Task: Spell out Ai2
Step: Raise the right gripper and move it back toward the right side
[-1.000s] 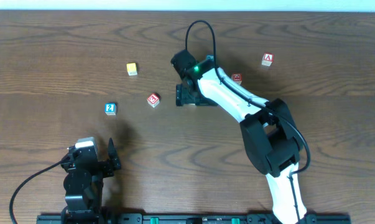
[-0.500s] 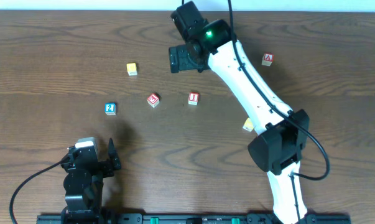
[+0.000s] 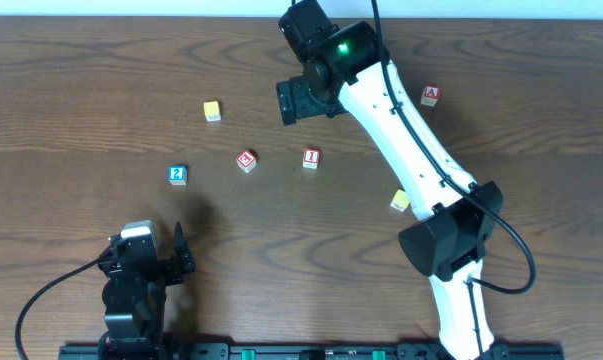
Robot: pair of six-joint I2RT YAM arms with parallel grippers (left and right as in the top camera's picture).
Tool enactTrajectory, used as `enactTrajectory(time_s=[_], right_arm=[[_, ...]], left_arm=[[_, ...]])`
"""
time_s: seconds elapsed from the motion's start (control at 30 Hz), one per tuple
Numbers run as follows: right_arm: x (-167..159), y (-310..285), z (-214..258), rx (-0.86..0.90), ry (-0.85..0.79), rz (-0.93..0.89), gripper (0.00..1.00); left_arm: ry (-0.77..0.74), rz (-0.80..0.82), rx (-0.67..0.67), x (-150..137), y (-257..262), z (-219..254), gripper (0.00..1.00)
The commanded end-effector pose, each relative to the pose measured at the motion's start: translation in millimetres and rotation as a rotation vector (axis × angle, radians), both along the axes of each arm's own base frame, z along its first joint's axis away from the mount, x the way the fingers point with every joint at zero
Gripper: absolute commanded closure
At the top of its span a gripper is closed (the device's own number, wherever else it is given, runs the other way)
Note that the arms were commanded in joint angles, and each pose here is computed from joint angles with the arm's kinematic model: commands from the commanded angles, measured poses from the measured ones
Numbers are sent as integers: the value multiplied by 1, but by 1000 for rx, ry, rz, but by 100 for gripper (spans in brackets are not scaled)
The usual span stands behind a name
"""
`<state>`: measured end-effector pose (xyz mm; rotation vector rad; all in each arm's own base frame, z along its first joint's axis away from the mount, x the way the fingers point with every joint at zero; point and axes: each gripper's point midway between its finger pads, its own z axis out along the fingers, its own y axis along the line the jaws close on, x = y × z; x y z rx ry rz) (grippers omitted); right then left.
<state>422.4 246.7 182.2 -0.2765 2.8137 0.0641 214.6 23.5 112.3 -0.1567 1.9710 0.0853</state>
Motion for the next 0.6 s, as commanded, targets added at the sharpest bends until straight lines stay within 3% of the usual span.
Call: enactTrajectory(time_s=[0.0,0.13,0.57], right_arm=[[3,-3,5,-8,-15,11,2],[-8,-7,10,-17,7,2,9],[-60,-44,112,-10,-140,43,5]], left_arm=[[14,15,14,-1,3,-7,5],[14,15,14,-1,3,-7,5],[14,15,14,-1,3,-7,5]])
